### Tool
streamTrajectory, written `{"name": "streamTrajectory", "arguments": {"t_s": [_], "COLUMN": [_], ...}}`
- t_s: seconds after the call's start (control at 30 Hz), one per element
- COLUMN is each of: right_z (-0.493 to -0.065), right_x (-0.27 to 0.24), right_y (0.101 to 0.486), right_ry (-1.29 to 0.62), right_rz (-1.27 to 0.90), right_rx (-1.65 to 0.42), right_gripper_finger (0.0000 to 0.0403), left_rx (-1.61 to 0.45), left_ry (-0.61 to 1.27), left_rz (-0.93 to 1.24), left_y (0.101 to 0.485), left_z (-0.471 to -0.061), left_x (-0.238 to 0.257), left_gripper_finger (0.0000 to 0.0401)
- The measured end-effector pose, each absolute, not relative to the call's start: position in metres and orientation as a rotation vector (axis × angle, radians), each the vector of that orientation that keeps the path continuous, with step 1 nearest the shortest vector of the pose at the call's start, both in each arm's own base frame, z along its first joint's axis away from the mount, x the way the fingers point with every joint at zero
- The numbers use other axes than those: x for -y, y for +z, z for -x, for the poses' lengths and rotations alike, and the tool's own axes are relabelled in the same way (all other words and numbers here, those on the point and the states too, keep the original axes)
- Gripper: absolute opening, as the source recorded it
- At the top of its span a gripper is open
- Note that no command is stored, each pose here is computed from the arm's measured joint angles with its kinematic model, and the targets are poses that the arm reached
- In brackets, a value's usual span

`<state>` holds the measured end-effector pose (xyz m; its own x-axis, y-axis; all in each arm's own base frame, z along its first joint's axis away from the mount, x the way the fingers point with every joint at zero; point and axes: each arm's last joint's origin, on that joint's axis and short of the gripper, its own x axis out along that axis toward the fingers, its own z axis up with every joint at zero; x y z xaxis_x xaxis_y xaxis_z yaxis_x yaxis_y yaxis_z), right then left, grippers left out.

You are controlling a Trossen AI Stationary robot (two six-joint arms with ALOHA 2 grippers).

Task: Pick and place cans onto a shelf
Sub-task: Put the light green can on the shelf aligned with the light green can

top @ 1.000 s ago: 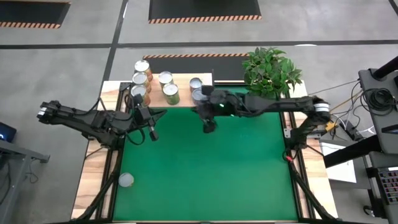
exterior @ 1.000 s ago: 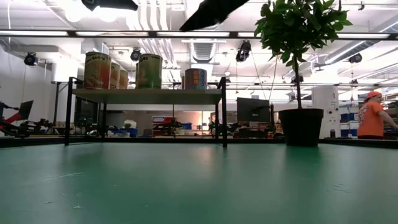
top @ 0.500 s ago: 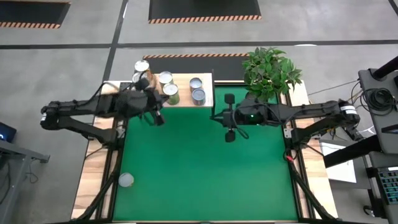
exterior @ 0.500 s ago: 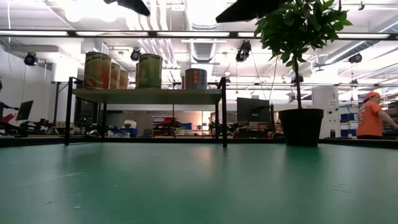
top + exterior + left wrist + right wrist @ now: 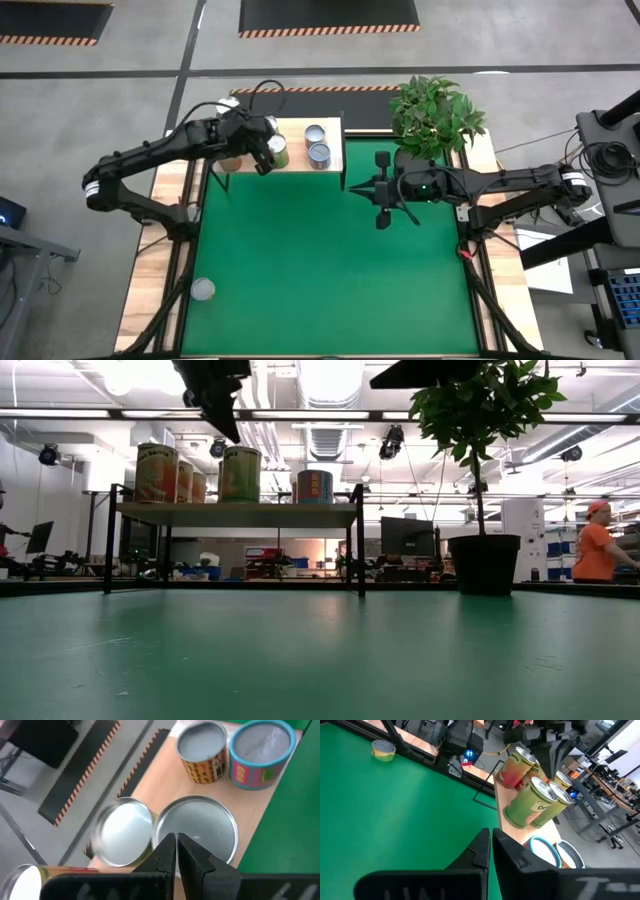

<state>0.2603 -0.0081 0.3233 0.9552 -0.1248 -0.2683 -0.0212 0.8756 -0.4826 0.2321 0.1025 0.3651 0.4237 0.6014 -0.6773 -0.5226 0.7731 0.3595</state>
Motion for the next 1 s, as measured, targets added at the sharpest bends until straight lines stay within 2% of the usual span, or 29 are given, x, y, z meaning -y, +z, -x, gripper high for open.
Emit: {"name": "streamTrajectory", "arguments": {"t_s": [0.3,1.0], "right_z": [-0.257,-0.257], "right_x": [0.008,0.008], "right_y": [0.325,0.325], "right_ry": [-0.059,-0.06], "right_rz": [0.491,0.488], "right_rx": [-0.293,-0.291], "right_gripper_finger": [0.0009,0.0009], "left_rx": [-0.973,-0.927], "left_ry": [0.708,0.811], "left_rz": [-0.057,0.174], "left_y": [0.352,0.354], "left_z": [-0.237,-0.229], "left_x": [-0.104,-0.1], "left_gripper_finger": [0.0,0.0]}}
